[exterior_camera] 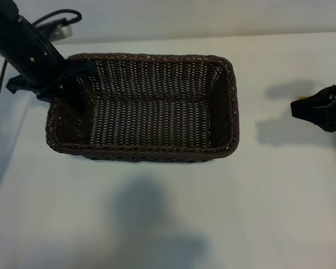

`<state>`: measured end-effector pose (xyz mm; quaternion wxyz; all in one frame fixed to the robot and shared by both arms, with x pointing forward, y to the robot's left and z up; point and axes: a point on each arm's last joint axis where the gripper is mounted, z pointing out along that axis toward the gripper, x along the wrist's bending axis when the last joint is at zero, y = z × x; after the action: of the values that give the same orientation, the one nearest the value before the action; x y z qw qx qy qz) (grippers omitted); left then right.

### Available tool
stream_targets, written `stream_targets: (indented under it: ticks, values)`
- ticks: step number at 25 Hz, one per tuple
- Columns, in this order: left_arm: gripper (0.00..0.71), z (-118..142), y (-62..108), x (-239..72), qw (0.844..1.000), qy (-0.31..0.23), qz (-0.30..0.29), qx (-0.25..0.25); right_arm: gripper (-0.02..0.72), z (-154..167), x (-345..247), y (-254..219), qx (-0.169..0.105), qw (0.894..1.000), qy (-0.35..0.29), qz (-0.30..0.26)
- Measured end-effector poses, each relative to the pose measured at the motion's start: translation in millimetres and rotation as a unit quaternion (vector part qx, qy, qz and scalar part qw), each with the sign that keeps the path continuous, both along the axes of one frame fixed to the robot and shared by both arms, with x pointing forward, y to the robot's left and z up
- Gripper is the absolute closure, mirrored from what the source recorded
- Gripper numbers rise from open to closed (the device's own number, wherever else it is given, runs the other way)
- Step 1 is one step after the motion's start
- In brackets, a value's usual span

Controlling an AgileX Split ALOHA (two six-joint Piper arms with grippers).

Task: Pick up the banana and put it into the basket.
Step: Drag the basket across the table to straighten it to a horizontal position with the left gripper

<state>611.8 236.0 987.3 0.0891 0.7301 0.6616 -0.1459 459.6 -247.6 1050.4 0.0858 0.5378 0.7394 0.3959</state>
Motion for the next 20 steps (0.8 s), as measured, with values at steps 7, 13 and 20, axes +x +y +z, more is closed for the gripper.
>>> stream_targets:
  ticks: [7, 13, 20]
  values:
    - [0.546, -26.7, -28.2, 6.8, 1.0, 0.001, -0.015, 0.0, 0.111, 0.0, 0.0, 0.0, 0.002, 1.0, 0.002, -0.002]
    - [0.548, -52.0, -39.3, 14.0, 1.0, 0.007, 0.006, -0.005, 0.111, 0.0, 0.0, 0.0, 0.002, 1.0, 0.002, -0.003]
    - [0.549, -65.6, -49.8, 14.9, 1.0, 0.01, 0.0, -0.003, 0.111, 0.0, 0.0, 0.0, 0.003, 1.0, 0.002, -0.003]
